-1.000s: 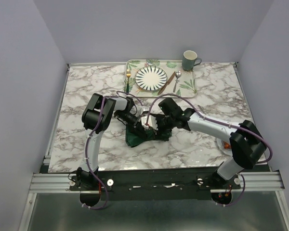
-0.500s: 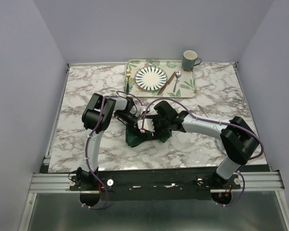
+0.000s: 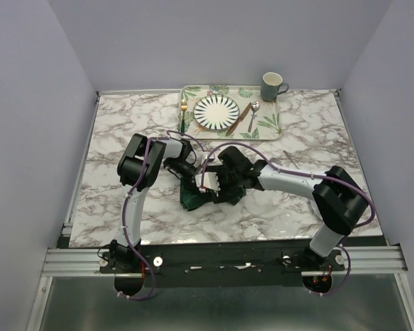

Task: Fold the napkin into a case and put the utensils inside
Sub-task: Fold the 2/3-rectangle-folded napkin at the center of the board.

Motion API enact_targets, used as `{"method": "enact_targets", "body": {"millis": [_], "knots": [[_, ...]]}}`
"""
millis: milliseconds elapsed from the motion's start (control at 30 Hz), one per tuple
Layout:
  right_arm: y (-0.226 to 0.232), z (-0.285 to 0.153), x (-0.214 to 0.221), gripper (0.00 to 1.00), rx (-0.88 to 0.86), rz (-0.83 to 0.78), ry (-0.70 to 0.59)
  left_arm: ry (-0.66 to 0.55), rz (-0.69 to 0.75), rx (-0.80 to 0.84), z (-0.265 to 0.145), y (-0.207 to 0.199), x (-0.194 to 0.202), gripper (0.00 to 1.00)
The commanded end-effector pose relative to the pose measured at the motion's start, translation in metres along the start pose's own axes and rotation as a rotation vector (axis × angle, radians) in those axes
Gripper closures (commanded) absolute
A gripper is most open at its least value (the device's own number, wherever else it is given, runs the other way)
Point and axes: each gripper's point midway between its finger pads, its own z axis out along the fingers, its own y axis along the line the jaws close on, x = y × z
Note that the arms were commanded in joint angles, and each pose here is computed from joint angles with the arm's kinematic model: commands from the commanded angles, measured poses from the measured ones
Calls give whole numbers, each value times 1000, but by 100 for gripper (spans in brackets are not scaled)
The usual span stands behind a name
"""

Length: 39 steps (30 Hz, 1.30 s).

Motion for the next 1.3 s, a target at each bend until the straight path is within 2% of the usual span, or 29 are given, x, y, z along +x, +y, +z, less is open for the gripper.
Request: {"method": "enact_targets", "body": {"millis": [0, 200, 333, 567, 633, 700, 733, 767, 867, 1000, 1167, 1267], "knots": [[7, 4, -12, 11, -7, -2, 21, 7, -31, -36, 1, 24, 4, 100], [7, 16, 5, 12, 41, -18, 107, 7, -35, -36, 1, 25, 7, 100], [4, 14, 6, 21, 60, -24, 120, 9, -36, -38, 1, 26, 9, 100], [5, 13, 8, 60, 52, -28, 135, 4, -22, -35, -1, 23, 7, 100], [6, 12, 6, 63, 41, -28, 128, 4, -16, -41, -1, 22, 7, 100], [7, 9, 3, 59, 23, -22, 124, 3, -12, -42, -2, 21, 7, 100], [8, 8, 2, 54, 15, -18, 121, 4, -10, -43, -2, 21, 8, 100], [7, 5, 0, 44, 11, -14, 120, 4, -10, -43, -2, 21, 8, 100], [9, 2, -4, 38, -9, 4, 112, 5, -8, -45, -2, 21, 9, 100], [3, -1, -9, 40, -11, 20, 97, 7, -4, -47, -2, 22, 10, 100], [-2, 0, -6, 47, -5, 30, 107, 9, -7, -51, -2, 23, 11, 100], [-6, -4, -9, 45, 0, 37, 101, 9, -5, -51, -2, 23, 11, 100]]}}
